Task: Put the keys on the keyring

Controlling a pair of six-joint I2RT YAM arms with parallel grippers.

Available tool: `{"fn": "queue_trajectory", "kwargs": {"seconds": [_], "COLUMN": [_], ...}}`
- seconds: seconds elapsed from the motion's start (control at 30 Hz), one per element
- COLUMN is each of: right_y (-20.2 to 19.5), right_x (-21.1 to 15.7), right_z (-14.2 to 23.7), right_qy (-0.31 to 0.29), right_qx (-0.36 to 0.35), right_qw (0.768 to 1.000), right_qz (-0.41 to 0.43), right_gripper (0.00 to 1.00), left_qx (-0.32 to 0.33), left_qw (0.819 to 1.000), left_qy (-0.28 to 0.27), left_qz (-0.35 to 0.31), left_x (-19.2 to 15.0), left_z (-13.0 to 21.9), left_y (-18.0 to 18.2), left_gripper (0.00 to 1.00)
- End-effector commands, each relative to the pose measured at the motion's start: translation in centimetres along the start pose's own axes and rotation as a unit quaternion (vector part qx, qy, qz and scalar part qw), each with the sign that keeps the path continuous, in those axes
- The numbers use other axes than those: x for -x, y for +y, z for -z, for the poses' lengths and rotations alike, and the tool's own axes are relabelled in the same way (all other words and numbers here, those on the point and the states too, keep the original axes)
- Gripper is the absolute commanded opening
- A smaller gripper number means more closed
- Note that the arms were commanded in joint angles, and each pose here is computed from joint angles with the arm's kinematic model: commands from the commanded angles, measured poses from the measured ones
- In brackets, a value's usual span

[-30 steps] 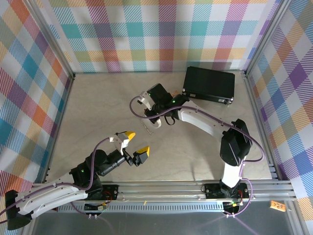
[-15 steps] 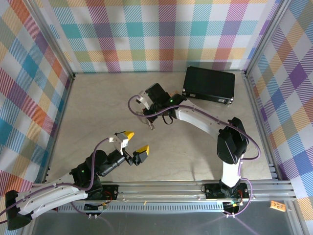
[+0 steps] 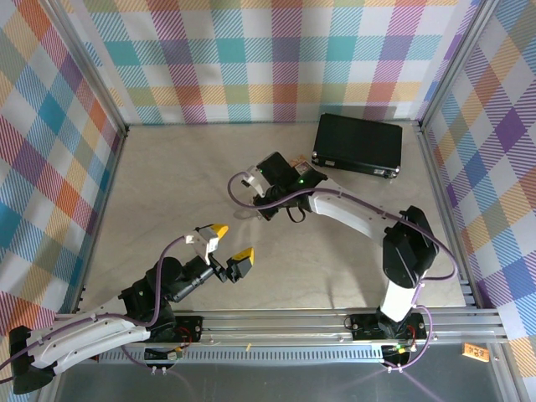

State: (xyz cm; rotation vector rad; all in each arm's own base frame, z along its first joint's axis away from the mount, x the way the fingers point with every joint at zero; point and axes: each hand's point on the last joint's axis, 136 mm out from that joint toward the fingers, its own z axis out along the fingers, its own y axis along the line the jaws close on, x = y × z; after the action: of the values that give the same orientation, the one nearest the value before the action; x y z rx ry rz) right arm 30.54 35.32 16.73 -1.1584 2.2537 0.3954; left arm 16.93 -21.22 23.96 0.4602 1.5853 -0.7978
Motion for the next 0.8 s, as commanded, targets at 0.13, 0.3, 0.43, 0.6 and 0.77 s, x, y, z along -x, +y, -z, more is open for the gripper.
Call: {"fn": "queue_trajectory", "kwargs": {"seconds": [0.13,0.3,0.43,0.6,0.77], "right_y": [0.8,1.6,2.4,3.4,4.1], "right_x": [-1.5,-3.4,-4.5,-6.5,-8.9], "right_z": [1.6,1.1,0.8,0.0,-0.9], "right_qy": [-0.004,0.013,0.017,0.030,0.050], "right_qx": [0.017,0.037,0.058,0.079,0.093], "right_qw": [0.999,0.998,0.995,0.992,0.987], "right_qz": [-0.039,-0.056,-0.074,-0.096,-0.120], "right_gripper": [0.00,0.00,0.00,0.00,0.00], "left_qx": [0.007,0.008,-0.001,-0.003,-0.003], "left_qw": [1.000,1.000,1.000,1.000,1.000], "left_qy": [-0.019,-0.023,-0.019,-0.018,-0.018], "left_qz": [-0.001,-0.005,-0.009,-0.010,-0.015], "left_x": [0.5,0.9,0.7,0.5,0.5], "left_z": [0.2,0.2,0.1,0.0,-0.2], "left_y": [0.3,0.3,0.0,-0.1,-0.1], "left_gripper": [1.00,1.00,1.00,1.00,1.00]}}
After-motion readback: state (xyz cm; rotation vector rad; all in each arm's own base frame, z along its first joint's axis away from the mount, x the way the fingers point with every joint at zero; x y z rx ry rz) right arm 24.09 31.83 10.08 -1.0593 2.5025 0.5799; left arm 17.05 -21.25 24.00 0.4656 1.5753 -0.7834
